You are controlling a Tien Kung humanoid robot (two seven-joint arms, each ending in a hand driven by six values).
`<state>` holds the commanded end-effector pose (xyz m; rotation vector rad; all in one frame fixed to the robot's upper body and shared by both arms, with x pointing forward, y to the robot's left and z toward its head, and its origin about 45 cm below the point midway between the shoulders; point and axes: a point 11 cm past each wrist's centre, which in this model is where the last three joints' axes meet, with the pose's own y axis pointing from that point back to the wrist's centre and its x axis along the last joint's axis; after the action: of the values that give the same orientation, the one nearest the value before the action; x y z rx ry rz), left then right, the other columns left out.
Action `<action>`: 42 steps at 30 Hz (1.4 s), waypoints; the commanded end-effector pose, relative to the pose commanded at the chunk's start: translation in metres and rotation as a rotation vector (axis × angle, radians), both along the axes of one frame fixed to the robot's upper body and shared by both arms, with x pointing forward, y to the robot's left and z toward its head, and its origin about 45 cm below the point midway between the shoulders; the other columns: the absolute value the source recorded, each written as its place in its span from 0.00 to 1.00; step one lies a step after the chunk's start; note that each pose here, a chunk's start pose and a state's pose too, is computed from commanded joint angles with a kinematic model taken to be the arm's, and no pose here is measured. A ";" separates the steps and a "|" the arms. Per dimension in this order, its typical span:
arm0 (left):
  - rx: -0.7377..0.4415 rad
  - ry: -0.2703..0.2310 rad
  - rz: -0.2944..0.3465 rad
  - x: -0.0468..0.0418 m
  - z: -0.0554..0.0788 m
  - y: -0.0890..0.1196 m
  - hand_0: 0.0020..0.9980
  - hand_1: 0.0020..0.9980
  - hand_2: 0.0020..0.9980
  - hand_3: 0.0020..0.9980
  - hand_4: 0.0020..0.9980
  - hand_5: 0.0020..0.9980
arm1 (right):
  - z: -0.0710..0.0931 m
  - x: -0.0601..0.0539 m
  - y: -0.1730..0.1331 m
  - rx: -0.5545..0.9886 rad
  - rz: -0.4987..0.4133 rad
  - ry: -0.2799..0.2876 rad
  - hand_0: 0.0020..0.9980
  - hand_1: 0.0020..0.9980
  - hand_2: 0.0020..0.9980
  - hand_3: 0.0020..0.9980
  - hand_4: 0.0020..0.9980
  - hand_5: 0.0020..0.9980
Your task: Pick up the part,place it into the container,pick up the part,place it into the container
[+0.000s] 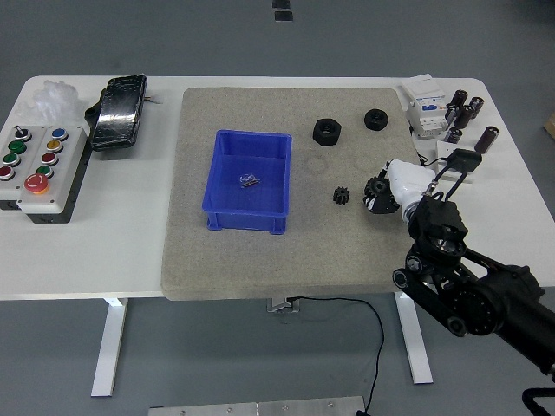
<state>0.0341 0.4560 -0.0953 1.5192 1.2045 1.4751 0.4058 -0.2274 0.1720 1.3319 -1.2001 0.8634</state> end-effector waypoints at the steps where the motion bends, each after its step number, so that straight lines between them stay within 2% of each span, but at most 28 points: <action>1: 0.000 0.000 0.000 -0.0001 0.000 0.000 0.72 0.74 0.76 0.91 1.00 0.71 | 0.003 0.000 0.005 0.002 0.015 -0.009 0.25 0.47 0.27 0.44 0.20 0.06; 3: 0.001 0.000 0.001 -0.0002 0.000 0.000 0.72 0.74 0.76 0.91 1.00 0.71 | 0.008 0.000 0.016 0.009 0.043 -0.025 0.25 0.47 0.27 0.44 0.20 0.06; 10: 0.004 0.004 0.003 -0.0005 0.001 0.002 0.72 0.74 0.76 0.91 1.00 0.70 | 0.029 -0.009 0.091 0.098 0.199 -0.130 0.25 0.46 0.26 0.43 0.20 0.06; 13: 0.003 0.003 0.002 -0.0003 0.001 0.001 0.72 0.74 0.76 0.91 1.00 0.70 | 0.030 -0.014 0.115 0.180 0.255 -0.145 0.25 0.46 0.26 0.43 0.20 0.06; 14: 0.003 0.002 0.002 -0.0001 0.001 0.001 0.72 0.74 0.76 0.91 1.00 0.70 | 0.031 -0.016 0.122 0.206 0.274 -0.152 0.31 0.46 0.27 0.44 0.21 0.03; 18: 0.005 -0.001 0.003 0.0001 0.001 0.002 0.72 0.74 0.76 0.91 1.00 0.70 | 0.031 -0.023 0.140 0.256 0.330 -0.185 0.31 0.46 0.27 0.44 0.21 0.03; 19: 0.006 -0.001 0.003 0.0001 0.001 0.002 0.72 0.74 0.76 0.91 1.00 0.70 | 0.029 -0.025 0.143 0.252 0.337 -0.181 0.31 0.46 0.27 0.44 0.21 0.03; 20: 0.008 -0.002 0.003 0.0001 0.001 0.002 0.72 0.74 0.75 0.90 1.00 0.69 | 0.027 -0.026 0.145 0.246 0.341 -0.176 0.55 0.68 0.62 0.64 0.40 0.05; 25: 0.016 -0.009 0.004 0.0002 0.001 0.002 0.72 0.74 0.75 0.90 1.00 0.69 | 0.027 -0.027 0.147 0.229 0.337 -0.185 0.55 0.68 0.62 0.64 0.40 0.05; 26: 0.017 -0.010 0.003 0.0003 0.001 0.002 0.72 0.74 0.75 0.89 1.00 0.68 | 0.027 -0.027 0.147 0.225 0.333 -0.188 0.70 0.80 0.78 0.71 0.47 0.19; 31: 0.021 -0.012 -0.002 0.0006 0.001 0.004 0.72 0.74 0.75 0.89 1.00 0.68 | 0.022 -0.027 0.144 0.204 0.317 -0.173 0.70 0.80 0.78 0.71 0.47 0.19; 32: 0.021 -0.012 -0.003 0.0004 0.001 0.004 0.71 0.73 0.75 0.89 1.00 0.67 | 0.021 -0.028 0.143 0.197 0.314 -0.169 0.72 0.83 0.82 0.79 0.71 0.27; 37: 0.021 -0.009 -0.007 0.0002 0.002 0.005 0.71 0.73 0.75 0.89 1.00 0.67 | 0.017 -0.028 0.138 0.170 0.290 -0.148 0.72 0.83 0.82 0.79 0.71 0.27; 38: 0.021 -0.008 -0.008 0.0003 0.002 0.005 0.71 0.73 0.75 0.88 0.96 0.63 | 0.016 -0.027 0.137 0.169 0.285 -0.147 0.76 0.85 0.88 0.87 0.78 0.29; 42: 0.022 -0.007 -0.013 0.0009 0.002 0.006 0.71 0.73 0.75 0.88 0.96 0.63 | 0.021 -0.024 0.128 0.192 0.250 -0.166 0.76 0.85 0.88 0.87 0.78 0.29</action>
<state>0.0350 0.4616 -0.0933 1.5327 1.1765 1.4886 0.3823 -0.0996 0.1935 1.6154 -1.2878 1.0747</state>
